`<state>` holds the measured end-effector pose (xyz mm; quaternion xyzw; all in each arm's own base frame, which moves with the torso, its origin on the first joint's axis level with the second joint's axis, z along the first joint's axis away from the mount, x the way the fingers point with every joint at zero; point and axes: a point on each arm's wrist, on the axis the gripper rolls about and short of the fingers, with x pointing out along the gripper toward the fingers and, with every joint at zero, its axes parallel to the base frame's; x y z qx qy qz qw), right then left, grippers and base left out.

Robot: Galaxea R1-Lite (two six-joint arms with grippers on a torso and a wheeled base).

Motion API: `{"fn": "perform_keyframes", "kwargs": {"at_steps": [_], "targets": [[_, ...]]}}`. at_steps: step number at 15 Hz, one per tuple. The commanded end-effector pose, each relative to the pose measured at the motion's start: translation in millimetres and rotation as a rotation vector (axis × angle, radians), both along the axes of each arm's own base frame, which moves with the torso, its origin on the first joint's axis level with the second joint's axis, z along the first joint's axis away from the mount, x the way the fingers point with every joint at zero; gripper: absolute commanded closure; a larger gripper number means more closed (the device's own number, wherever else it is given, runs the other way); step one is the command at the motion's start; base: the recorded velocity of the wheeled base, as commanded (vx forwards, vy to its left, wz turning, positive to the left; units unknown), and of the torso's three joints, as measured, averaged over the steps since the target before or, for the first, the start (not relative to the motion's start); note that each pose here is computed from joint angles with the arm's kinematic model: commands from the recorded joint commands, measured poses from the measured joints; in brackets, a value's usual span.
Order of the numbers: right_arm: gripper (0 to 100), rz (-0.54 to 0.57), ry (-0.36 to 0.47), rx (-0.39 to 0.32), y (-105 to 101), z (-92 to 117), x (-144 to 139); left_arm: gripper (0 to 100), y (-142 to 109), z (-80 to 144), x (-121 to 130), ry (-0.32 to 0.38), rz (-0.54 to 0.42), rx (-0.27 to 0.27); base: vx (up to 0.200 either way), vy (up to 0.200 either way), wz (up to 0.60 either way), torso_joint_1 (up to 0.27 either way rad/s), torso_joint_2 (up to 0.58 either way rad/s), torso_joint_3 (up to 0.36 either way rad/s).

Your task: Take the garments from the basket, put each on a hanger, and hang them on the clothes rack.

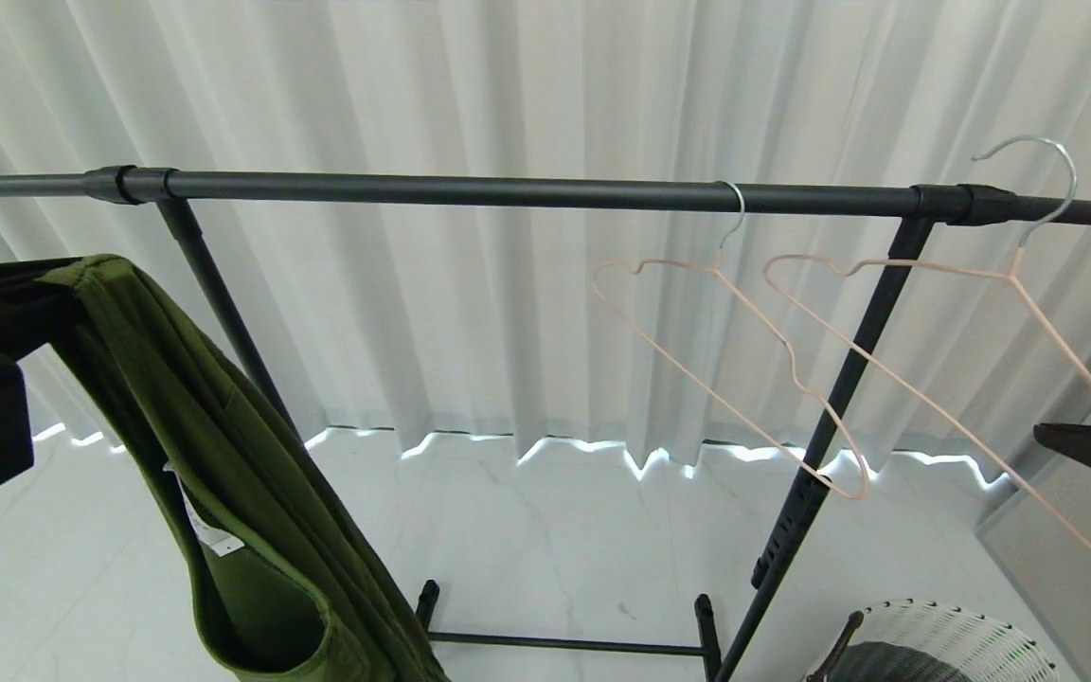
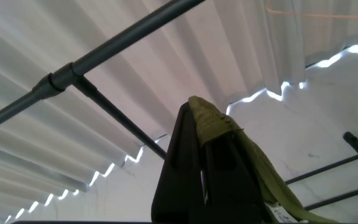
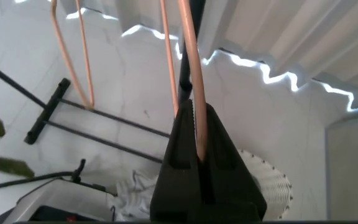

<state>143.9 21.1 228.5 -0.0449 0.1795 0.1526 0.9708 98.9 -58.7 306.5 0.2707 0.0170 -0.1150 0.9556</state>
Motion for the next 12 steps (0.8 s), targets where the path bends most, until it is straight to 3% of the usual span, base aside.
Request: {"fn": "perform_keyframes", "kwargs": {"at_steps": [1, 9, 12], "targets": [[100, -0.002, -0.047, 0.003, -3, -2, -25, 100, 0, 0, 0, 0.000, 0.002, -0.001, -0.200, 0.000, 0.00, 0.017, 0.01, 0.002], [100, 0.001, -0.088, 0.004, -5, -5, -44, 100, 1, -4, -1, 0.006, 0.002, 0.004, -0.200, 0.000, 0.00, -0.001, 0.00, 0.002], [100, 0.008, -0.112, 0.009, -5, -2, -46, 100, 1, -4, -1, 0.002, 0.002, 0.001, 0.000, 0.000, 0.00, 0.000, 0.00, 0.000]]}}
